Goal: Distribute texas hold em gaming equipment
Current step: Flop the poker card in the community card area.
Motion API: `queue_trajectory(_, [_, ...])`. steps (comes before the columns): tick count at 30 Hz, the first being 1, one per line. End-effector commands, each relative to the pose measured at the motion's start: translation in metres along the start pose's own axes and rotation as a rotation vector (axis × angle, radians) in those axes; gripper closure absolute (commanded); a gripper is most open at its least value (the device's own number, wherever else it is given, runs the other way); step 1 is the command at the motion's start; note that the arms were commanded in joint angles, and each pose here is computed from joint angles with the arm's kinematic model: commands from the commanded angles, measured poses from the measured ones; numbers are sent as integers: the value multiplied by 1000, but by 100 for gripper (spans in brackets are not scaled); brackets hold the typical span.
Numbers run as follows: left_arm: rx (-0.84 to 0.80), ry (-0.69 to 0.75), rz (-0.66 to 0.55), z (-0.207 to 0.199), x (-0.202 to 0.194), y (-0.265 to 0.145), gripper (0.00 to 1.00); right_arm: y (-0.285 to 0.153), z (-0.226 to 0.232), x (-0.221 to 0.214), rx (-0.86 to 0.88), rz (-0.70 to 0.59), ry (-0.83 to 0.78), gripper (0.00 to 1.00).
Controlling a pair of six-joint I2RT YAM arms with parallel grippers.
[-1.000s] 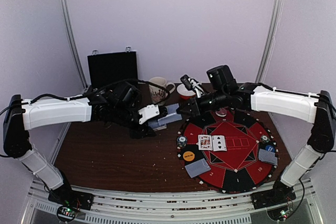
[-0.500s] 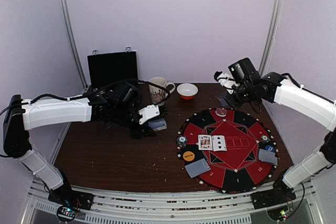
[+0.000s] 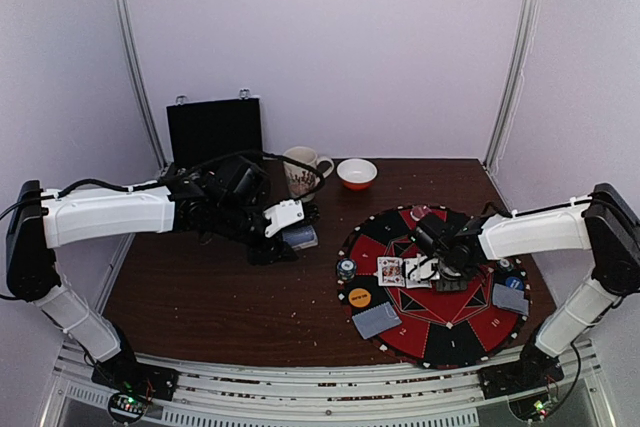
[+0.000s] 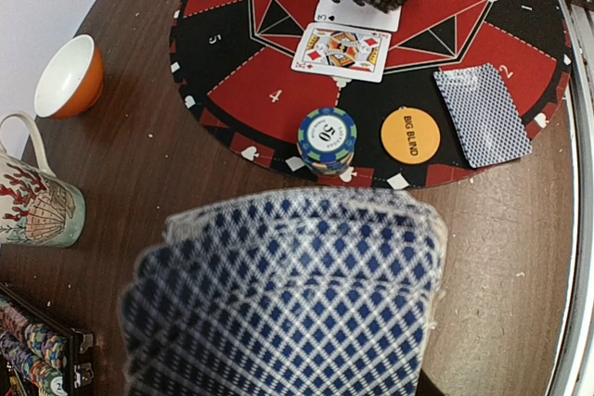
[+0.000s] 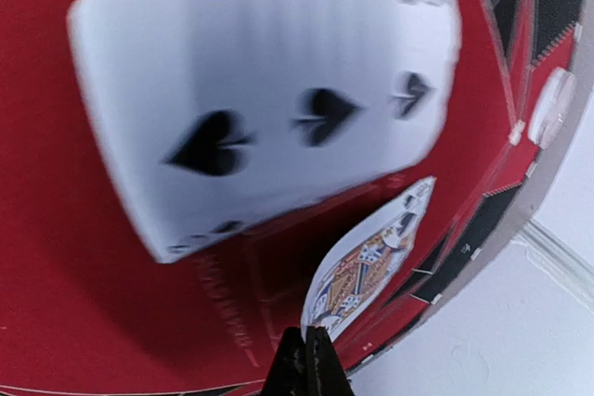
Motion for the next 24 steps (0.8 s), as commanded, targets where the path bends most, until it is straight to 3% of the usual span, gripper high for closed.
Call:
queue_trajectory(1, [29, 28, -58, 6, 14, -7, 56, -3, 20, -8, 119, -37, -98, 100])
queue_trajectory(8, [27, 30, -59, 6, 14, -7, 56, 3, 31, -7, 204, -40, -120, 100])
queue_trajectory(24, [29, 32, -60, 6, 14, -8, 56, 6, 31, -9, 198, -34, -168, 100])
Point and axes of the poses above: each gripper's point midway between its finger pads, its own y axis out along the fingers, its own z axis along the line the jaws close on, x = y × z, the point moved 8 cm from there along -y, back along the fingers, and after that the axes turned 13 degrees about y, right-handed, at the moved point
